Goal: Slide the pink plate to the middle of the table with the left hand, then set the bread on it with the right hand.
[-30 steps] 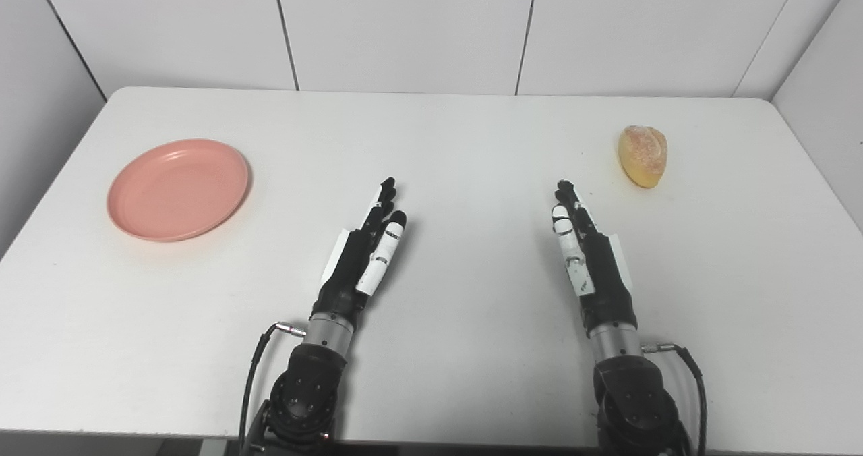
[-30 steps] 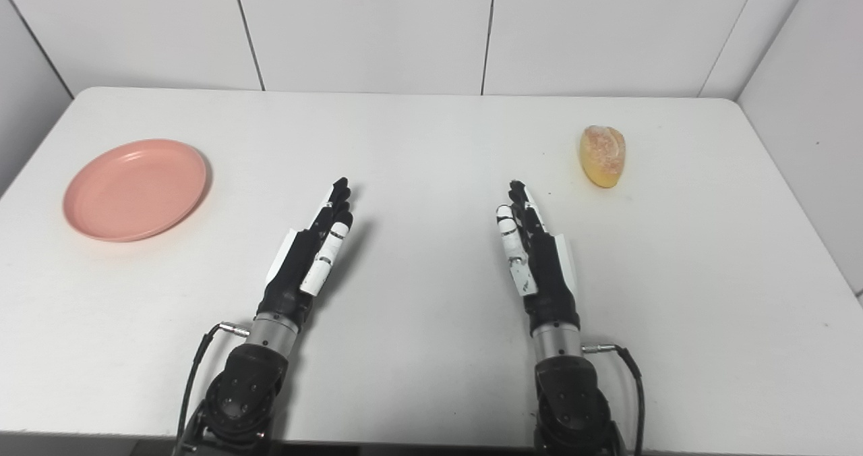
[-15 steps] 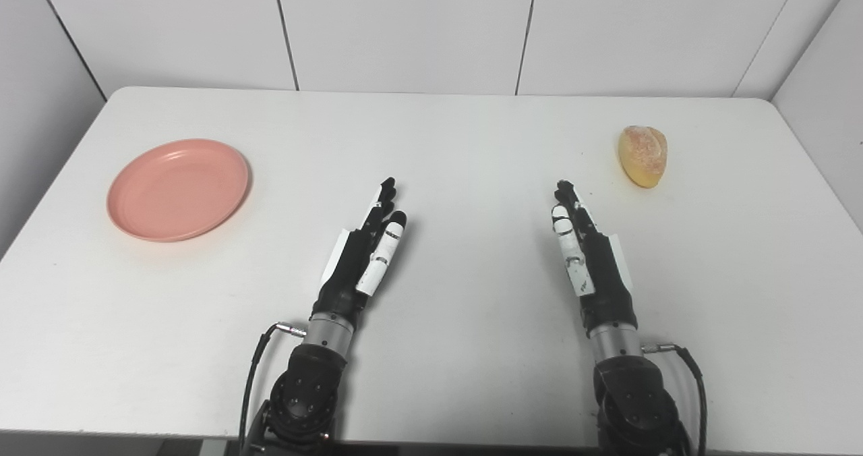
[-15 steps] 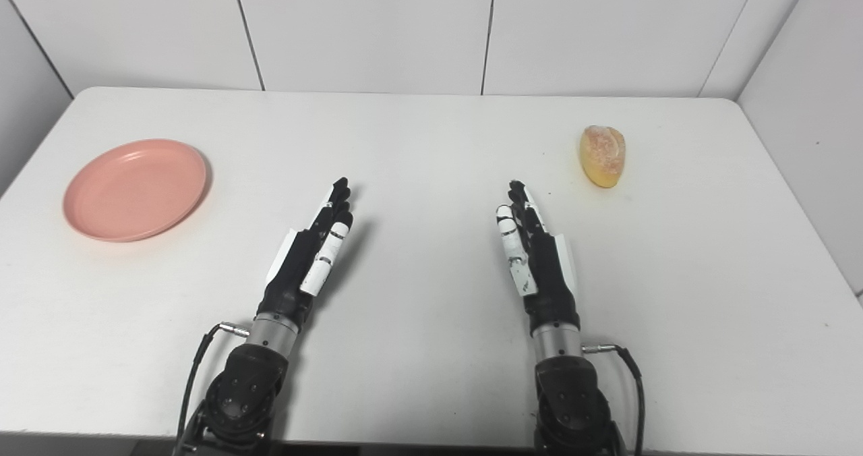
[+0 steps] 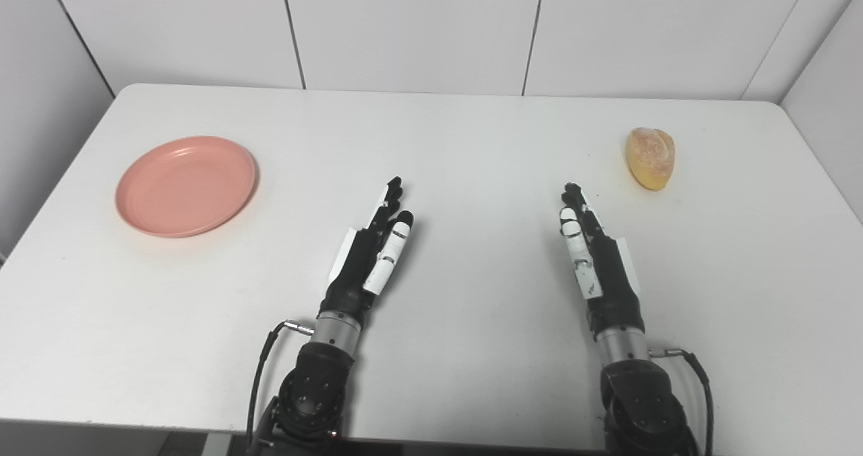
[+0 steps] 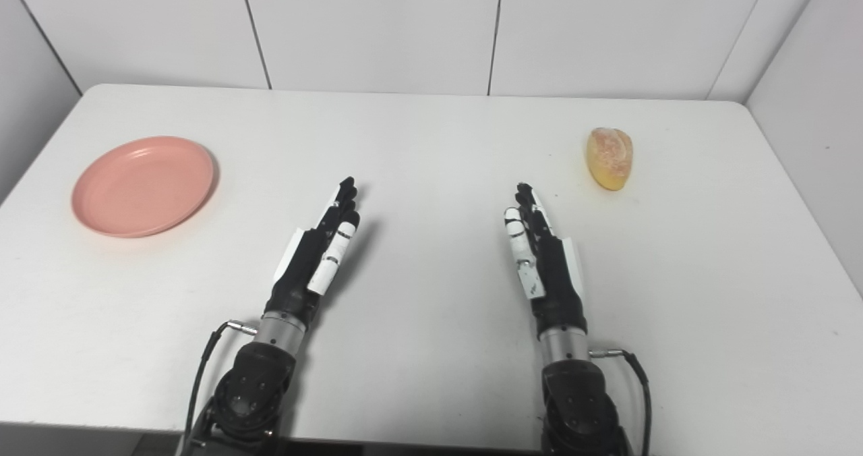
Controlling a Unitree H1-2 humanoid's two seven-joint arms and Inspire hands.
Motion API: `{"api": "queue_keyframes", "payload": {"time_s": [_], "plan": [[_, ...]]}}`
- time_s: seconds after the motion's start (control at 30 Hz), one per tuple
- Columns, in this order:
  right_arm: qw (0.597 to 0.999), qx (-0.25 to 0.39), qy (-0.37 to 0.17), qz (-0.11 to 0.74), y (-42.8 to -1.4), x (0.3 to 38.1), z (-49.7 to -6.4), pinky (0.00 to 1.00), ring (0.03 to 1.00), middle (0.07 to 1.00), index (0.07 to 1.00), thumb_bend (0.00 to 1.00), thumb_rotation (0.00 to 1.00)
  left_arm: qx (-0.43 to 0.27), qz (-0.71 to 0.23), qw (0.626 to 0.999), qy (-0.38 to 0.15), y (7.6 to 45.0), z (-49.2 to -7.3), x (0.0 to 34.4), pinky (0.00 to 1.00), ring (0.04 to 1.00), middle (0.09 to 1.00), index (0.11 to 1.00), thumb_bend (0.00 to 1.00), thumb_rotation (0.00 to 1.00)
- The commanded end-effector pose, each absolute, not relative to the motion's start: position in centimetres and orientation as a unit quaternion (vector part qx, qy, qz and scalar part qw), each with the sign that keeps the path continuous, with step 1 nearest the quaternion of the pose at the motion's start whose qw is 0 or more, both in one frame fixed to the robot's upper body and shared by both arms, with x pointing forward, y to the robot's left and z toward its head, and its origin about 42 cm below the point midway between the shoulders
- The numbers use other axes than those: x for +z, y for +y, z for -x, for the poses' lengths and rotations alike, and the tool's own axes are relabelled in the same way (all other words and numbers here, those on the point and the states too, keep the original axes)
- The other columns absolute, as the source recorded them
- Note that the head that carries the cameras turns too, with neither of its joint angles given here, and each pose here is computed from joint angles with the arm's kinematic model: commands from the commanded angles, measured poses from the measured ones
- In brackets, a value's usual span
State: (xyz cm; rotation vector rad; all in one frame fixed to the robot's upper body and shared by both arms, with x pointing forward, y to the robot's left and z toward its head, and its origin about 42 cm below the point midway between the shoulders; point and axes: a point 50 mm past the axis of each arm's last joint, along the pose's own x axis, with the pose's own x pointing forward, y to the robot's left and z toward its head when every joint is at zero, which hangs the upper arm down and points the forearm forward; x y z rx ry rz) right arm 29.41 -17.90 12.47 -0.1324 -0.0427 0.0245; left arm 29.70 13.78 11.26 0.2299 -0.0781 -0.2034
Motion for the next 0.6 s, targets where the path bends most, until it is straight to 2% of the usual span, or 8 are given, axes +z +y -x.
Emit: {"api": "queue_keyframes", "payload": {"time_s": [0.0, 0.2, 0.57], "plan": [[0.996, 0.017, -0.066, 0.06, -18.5, 13.9, -29.6, 0.92, 0.949, 0.947, 0.938, 0.21, 1.0, -0.107, -0.111, 0.986, -0.069, 11.9, -30.6, 12.1, 0.96, 0.996, 1.0, 1.0, 0.4, 1.0], [0.996, 0.028, -0.071, 0.051, -19.9, 13.3, -29.7, 0.96, 0.966, 0.964, 0.954, 0.17, 1.0, -0.104, -0.108, 0.987, -0.063, 10.4, -30.9, 11.2, 0.97, 1.0, 1.0, 1.0, 0.39, 1.0], [0.996, 0.034, -0.076, 0.044, -20.4, 13.1, -29.8, 0.94, 0.95, 0.945, 0.935, 0.13, 1.0, -0.104, -0.094, 0.988, -0.071, 9.5, -31.3, 10.6, 0.98, 1.0, 1.0, 1.0, 0.34, 1.0]]}}
